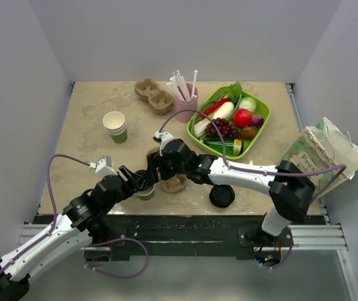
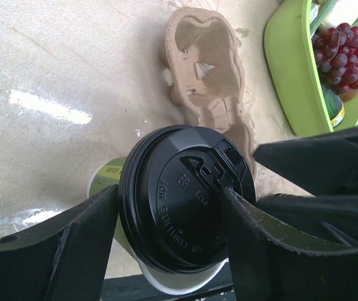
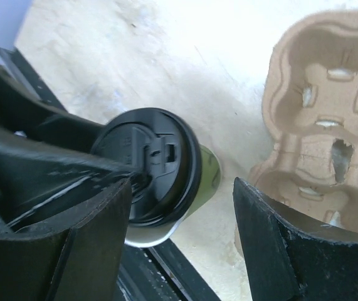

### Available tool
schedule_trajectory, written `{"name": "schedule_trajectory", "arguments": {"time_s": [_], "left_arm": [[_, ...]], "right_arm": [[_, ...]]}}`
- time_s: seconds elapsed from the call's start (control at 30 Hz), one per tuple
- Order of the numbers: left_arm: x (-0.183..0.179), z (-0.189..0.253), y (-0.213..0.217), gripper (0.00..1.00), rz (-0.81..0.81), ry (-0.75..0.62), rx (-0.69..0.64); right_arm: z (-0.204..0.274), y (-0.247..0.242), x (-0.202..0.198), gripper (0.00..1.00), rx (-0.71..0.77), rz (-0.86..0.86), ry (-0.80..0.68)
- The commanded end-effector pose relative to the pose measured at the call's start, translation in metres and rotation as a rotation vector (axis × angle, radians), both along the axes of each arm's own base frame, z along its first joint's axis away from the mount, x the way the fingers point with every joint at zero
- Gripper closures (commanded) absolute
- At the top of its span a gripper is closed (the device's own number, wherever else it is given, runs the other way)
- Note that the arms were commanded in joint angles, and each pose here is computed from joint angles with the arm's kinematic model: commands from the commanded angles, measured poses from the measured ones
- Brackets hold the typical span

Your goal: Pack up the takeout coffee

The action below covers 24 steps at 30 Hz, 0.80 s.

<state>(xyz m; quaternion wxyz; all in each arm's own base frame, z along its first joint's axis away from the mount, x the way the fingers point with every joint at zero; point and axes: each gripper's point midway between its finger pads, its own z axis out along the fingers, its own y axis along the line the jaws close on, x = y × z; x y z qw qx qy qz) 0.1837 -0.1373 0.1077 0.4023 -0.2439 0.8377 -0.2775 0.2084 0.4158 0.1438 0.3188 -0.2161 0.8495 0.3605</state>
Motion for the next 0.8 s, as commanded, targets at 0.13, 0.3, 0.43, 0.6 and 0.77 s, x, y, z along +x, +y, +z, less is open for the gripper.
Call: {"name": "schedule_trajectory", "arguments": {"time_s": [0.13, 0.3, 0.43, 0.6, 0.77], "left_arm": [[-0.002, -0.002, -0.001, 0.29, -0.036, -0.013, 0.02], [-0.001, 0.0, -0.003, 0.27, -0.046, -0.024, 0.019], [-0.001, 0.003, -0.003, 0.25, -0.05, -0.028, 0.016], [-0.003, 0.005, 0.0, 0.18, -0.041, -0.027, 0.014], [-0.004, 0.013, 0.0, 0.16, -0.037, -0.041, -0.008]], "right_arm": [[0.002, 0.011, 0.008, 0.37, 0.006, -0.03, 0.019], [0.004, 0.012, 0.003, 0.47, 0.031, -0.007, 0.025], [0.007, 0.012, -0.001, 0.51, 0.046, 0.009, 0.036], [0.003, 0.007, -0.007, 0.54, 0.042, 0.011, 0.053], [0.0, 0.002, -0.009, 0.57, 0.036, 0.001, 0.057]]}}
